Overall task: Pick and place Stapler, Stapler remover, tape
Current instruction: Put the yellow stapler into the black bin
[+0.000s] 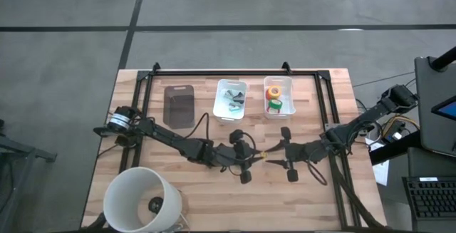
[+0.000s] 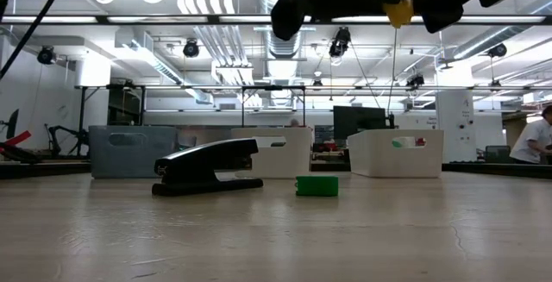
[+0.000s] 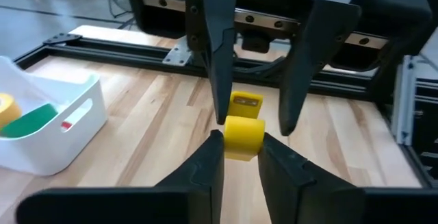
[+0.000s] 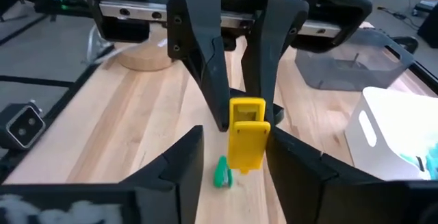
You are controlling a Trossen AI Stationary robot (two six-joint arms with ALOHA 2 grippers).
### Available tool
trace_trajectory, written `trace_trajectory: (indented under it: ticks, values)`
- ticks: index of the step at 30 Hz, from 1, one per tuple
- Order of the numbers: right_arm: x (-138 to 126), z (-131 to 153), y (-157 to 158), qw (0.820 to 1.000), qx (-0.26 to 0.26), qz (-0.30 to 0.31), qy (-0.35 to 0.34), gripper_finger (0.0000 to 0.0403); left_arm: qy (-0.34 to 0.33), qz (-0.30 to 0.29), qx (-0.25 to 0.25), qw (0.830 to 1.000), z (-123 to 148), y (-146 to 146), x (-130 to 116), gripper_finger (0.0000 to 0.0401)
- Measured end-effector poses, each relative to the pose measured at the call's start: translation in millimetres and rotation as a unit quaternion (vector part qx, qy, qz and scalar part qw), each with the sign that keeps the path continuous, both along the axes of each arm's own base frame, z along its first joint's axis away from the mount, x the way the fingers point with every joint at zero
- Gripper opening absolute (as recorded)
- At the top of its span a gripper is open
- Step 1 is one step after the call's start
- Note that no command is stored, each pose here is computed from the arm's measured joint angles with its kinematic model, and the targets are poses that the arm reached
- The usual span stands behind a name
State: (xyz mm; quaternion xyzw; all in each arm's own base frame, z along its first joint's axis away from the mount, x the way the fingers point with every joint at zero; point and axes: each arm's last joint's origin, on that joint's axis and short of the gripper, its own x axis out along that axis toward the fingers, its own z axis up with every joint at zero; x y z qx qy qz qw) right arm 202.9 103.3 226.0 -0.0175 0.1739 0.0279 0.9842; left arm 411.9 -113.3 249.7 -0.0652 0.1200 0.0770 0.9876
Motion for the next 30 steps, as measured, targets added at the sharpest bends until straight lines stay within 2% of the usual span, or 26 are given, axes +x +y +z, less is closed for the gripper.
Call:
trace_trajectory:
  ticks: [7, 18, 22, 30]
  values:
    - [-2, -5, -1, 1.0, -0.009, -0.006, 0.026, 0.0178, 0.022, 0.022, 0.007, 0.999, -4, 2, -1, 0.0082]
    - [-4, -10, -3, 0.999, 0.0, -0.019, 0.049, 0.0179, 0.032, 0.046, 0.014, 0.998, -6, 4, -3, 0.0079]
    - [-6, -13, -6, 0.996, -0.003, -0.073, 0.055, 0.0176, 0.042, 0.064, 0.018, 0.997, -8, 7, -3, 0.008]
    - [-6, -12, -10, 0.992, -0.031, -0.118, 0.039, 0.0181, 0.055, 0.074, 0.024, 0.995, -10, 9, -4, 0.0082]
